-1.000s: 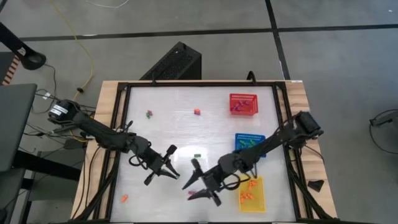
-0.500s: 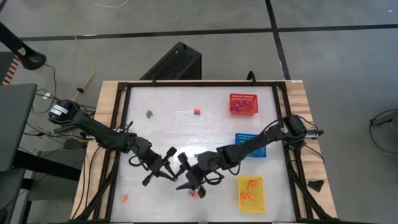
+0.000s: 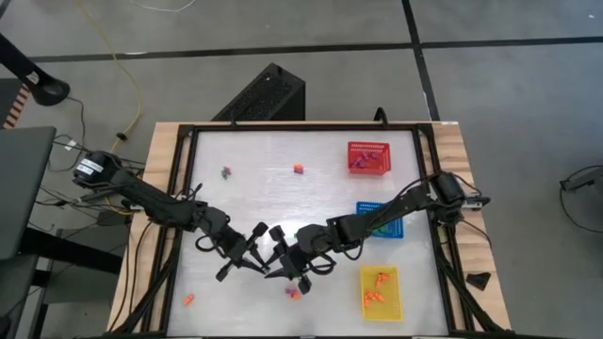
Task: Sort Halloween decoration
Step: Put the green skeleton toy into the blue basket
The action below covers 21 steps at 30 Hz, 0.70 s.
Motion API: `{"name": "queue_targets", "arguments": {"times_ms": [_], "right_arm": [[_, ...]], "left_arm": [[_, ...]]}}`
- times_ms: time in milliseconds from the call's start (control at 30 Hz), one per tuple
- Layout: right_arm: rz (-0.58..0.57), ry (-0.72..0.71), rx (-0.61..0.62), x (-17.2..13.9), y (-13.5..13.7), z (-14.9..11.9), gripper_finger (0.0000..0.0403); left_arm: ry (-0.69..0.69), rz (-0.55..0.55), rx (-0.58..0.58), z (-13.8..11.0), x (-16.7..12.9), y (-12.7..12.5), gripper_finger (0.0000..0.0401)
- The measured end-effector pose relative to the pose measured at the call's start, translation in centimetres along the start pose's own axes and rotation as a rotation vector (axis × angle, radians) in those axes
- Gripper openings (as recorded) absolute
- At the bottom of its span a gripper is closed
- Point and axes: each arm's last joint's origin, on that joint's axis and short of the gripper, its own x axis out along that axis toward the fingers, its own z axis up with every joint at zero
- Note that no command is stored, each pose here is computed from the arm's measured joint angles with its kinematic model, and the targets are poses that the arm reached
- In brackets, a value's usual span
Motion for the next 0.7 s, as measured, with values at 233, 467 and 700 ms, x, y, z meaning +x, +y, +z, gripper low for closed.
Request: {"name": "queue_targets", "arguments": {"times_ms": [233, 467, 700], "right_arm": [[0.007, 0.011, -0.03, 0.0, 0.2, 0.0, 0.0106], [0.014, 0.028, -0.121, 0.0, 0.9, 0.1, 0.0103], [-0.037, 0.067, -0.132, 0.0, 1.1, 0.0, 0.0102]], "left_arm": [[-0.022, 0.004, -0.002, 0.3, -0.1, 0.0, 0.0018], [-0.052, 0.006, -0.051, 0.6, -0.1, 0.1, 0.0018], [-0.052, 0.023, -0.081, 0.6, -0.1, 0.1, 0.0018]]}}
